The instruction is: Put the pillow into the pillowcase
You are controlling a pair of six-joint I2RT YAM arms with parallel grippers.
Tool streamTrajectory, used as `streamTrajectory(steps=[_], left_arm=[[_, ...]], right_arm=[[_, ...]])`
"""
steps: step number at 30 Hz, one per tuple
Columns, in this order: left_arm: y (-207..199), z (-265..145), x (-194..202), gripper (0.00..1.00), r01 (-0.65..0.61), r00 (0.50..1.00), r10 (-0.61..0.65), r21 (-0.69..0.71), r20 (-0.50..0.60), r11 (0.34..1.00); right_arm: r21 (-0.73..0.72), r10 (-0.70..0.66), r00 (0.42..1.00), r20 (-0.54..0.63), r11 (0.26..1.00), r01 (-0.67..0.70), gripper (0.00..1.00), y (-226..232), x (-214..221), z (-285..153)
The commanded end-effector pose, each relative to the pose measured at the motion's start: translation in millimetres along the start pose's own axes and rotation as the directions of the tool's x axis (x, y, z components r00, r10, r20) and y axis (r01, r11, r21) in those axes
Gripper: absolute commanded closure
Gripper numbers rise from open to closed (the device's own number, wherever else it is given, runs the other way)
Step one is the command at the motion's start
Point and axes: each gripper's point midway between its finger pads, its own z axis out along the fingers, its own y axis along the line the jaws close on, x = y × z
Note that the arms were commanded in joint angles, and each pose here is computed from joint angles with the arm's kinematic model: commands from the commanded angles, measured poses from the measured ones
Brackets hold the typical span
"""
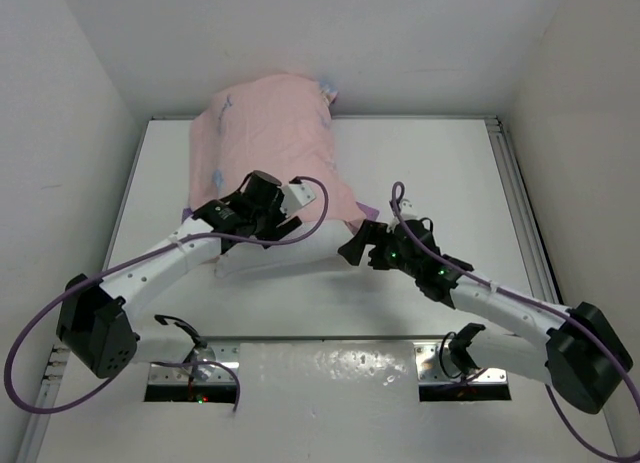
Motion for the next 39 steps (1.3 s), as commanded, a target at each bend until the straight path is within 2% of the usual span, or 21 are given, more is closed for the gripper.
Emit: streamTrajectory(steps=[1,3,6,7,8,9,10,11,12,15,18,19,20,22,23,26,28,32,34,38,39], left_arm=[[16,4,-1,0.26,-0.005,1.0,0.006,-0.137,0.004,0.991],[13,9,-1,0.31,-0.007,1.0,0.01,-0.143,0.017,0.99],[8,14,-3,0.48,0.011,0.999,-0.006,-0.128,0.038,0.992],[5,16,-8,0.63,0.012,0.998,-0.006,-0.104,0.056,0.994],[3,16,-11,0.72,0.013,0.998,-0.007,-0.09,0.066,0.996],[-1,16,-18,0.89,0.017,0.996,-0.012,-0.057,0.089,0.998],[-7,17,-18,0.97,0.013,0.996,-0.01,-0.029,0.09,1.0],[-5,13,-28,1.0,0.019,0.993,-0.017,-0.017,0.114,1.0],[-10,9,-37,1.0,0.015,0.99,-0.018,0.026,0.141,1.0],[-12,-17,-66,1.0,-0.019,0.978,-0.003,0.103,0.21,0.995],[-35,-49,-89,1.0,-0.127,0.95,0.046,0.248,0.308,0.96],[-45,-57,-86,1.0,-0.16,0.949,0.065,0.292,0.308,0.943],[-46,-66,-92,1.0,-0.196,0.937,0.088,0.3,0.337,0.934],[-55,-75,-92,1.0,-0.224,0.93,0.094,0.344,0.356,0.912],[-54,-77,-93,1.0,-0.231,0.927,0.098,0.343,0.362,0.91],[-47,-84,-101,1.0,-0.243,0.919,0.109,0.329,0.378,0.913],[-43,-93,-111,1.0,-0.251,0.91,0.106,0.329,0.402,0.91],[-37,-117,-128,1.0,-0.288,0.881,0.113,0.332,0.459,0.898],[-35,-130,-133,1.0,-0.316,0.867,0.126,0.336,0.481,0.887],[-33,-145,-137,1.0,-0.33,0.855,0.133,0.329,0.501,0.885],[-36,-149,-135,1.0,-0.335,0.852,0.128,0.342,0.507,0.878]], right_arm=[[-0.098,0.039,0.998,0.058,0.995,-0.033,0.01,25,-10,4],[-0.131,0.068,0.997,0.046,0.989,-0.062,0.01,31,-4,8],[-0.201,0.093,0.995,0.035,0.976,-0.084,0.01,48,2,15],[-0.234,0.1,0.993,0.055,0.968,-0.085,0.01,56,-2,17],[-0.239,0.109,0.992,0.063,0.967,-0.091,0.01,59,-3,21],[-0.251,0.115,0.992,0.059,0.963,-0.097,0.01,63,0,30],[-0.248,0.153,0.986,0.074,0.96,-0.13,0.01,62,-3,36],[-0.222,0.174,0.982,0.071,0.963,-0.155,0.01,56,2,48],[-0.275,0.212,0.971,0.112,0.945,-0.174,0.01,66,-12,50],[-0.336,0.286,0.95,0.125,0.913,-0.231,0.04,80,-26,69],[-0.437,0.289,0.946,0.146,0.877,-0.2,0.14,120,-52,77],[-0.444,0.274,0.948,0.161,0.878,-0.178,0.19,125,-56,81],[-0.455,0.268,0.946,0.183,0.876,-0.16,0.34,132,-63,80],[-0.475,0.247,0.93,0.274,0.875,-0.093,0.52,152,-86,71],[-0.478,0.245,0.921,0.302,0.875,-0.076,0.75,159,-91,67],[-0.437,0.256,0.865,0.431,0.898,-0.048,1.0,162,-121,56],[-0.42,0.271,0.832,0.484,0.906,-0.051,1.0,162,-137,51],[-0.341,0.324,0.712,0.623,0.932,-0.126,1.0,146,-174,41],[-0.3,0.322,0.679,0.66,0.941,-0.154,1.0,138,-183,41],[-0.27,0.302,0.692,0.656,0.95,-0.159,1.0,150,-188,46],[-0.219,0.277,0.7,0.658,0.96,-0.173,1.0,142,-182,52]])
